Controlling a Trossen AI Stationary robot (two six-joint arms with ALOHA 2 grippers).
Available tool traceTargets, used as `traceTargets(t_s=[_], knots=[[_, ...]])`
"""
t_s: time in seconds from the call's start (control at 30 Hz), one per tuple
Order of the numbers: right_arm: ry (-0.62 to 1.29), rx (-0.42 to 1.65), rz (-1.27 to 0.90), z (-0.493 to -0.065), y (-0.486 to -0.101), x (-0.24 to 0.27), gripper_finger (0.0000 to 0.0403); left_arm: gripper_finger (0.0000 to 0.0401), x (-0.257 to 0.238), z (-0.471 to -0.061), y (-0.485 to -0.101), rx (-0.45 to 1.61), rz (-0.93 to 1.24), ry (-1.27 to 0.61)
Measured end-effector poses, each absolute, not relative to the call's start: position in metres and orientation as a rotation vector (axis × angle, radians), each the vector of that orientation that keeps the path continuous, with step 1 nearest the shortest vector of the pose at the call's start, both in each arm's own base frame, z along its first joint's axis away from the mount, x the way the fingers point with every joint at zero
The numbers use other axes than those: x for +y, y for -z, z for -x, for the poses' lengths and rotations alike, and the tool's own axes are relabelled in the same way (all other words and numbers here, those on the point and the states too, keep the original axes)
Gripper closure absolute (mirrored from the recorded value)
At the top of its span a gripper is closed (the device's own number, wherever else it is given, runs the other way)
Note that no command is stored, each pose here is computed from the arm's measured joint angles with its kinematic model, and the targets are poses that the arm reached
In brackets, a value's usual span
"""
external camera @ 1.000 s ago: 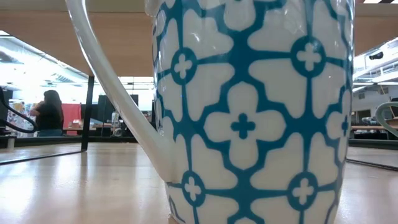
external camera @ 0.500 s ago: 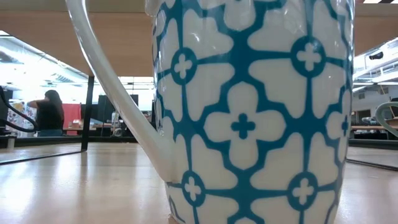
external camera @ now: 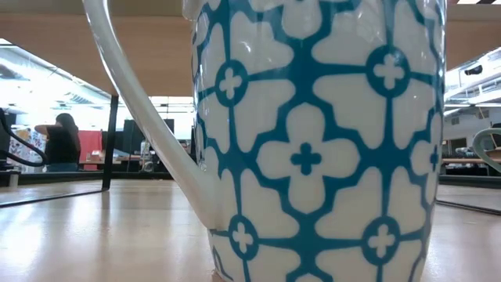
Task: Place coffee mugs
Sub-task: Put the blue patterned mug on the shelf
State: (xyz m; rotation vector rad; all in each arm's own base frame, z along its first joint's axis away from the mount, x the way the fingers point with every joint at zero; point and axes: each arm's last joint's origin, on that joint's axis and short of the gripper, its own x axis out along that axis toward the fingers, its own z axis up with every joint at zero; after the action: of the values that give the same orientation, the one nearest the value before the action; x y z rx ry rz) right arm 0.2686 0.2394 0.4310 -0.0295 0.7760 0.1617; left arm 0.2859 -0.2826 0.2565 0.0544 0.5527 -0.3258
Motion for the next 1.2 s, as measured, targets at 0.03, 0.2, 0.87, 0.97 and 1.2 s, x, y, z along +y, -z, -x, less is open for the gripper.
traceTargets(t_s=[0.03,0.2,0.87,0.97,1.2], knots=[[-0.162,0.775,0.027,-0.269,-0.431,0.239,0.0237,0.0271,-0.284,-0.285,-0.256,0.555,-0.051,0.327],[-0.162,0.771,0.025,-0.269,-0.431,0.24,0.0237,0.0271,-0.288,-0.279,-0.255,0.573,-0.04,0.334],[-0.165,0.77,0.023,-0.269,-0.432,0.24,0.0237,0.0271,-0.286,-0.276,-0.251,0.645,0.073,0.277],[-0.168,0.765,0.018,-0.269,-0.432,0.24,0.0236,0.0271,-0.286,-0.276,-0.251,0.643,0.073,0.273],[-0.174,0.75,0.006,-0.27,-0.433,0.241,0.0236,0.0271,-0.286,-0.276,-0.251,0.646,0.187,0.209]])
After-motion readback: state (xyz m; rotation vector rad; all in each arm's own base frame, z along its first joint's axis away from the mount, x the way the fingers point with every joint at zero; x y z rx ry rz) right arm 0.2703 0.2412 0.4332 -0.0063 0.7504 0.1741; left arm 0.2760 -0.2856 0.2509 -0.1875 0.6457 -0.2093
